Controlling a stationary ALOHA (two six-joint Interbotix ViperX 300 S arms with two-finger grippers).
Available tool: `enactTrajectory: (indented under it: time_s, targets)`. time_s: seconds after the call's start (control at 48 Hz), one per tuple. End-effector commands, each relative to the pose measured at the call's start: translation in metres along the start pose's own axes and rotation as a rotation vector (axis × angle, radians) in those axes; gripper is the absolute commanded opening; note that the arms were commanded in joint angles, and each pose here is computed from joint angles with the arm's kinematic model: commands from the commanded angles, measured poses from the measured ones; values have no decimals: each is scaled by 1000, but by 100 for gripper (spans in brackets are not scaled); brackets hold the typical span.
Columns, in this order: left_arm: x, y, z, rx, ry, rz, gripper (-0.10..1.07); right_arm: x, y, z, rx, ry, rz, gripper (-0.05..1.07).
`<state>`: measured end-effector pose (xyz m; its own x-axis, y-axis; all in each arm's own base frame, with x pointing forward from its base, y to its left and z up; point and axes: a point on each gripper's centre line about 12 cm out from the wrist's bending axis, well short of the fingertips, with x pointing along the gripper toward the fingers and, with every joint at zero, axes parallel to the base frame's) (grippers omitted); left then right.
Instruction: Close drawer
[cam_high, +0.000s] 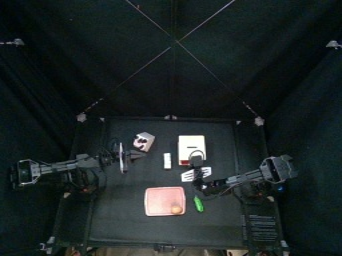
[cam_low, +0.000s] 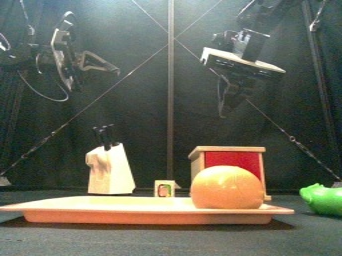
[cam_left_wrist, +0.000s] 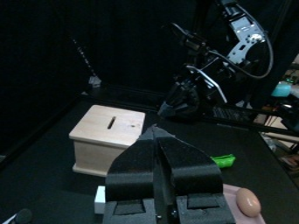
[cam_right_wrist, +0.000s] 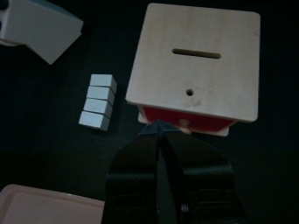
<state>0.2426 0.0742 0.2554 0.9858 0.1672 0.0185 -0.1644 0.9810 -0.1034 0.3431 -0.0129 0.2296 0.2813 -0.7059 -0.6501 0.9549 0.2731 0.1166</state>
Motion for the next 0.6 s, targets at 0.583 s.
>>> enactTrajectory:
  time_s: [0.583]
  targets:
    - [3, 3, 1, 12, 29, 24, 34, -8, -2, 5, 25, 35, 63, 22]
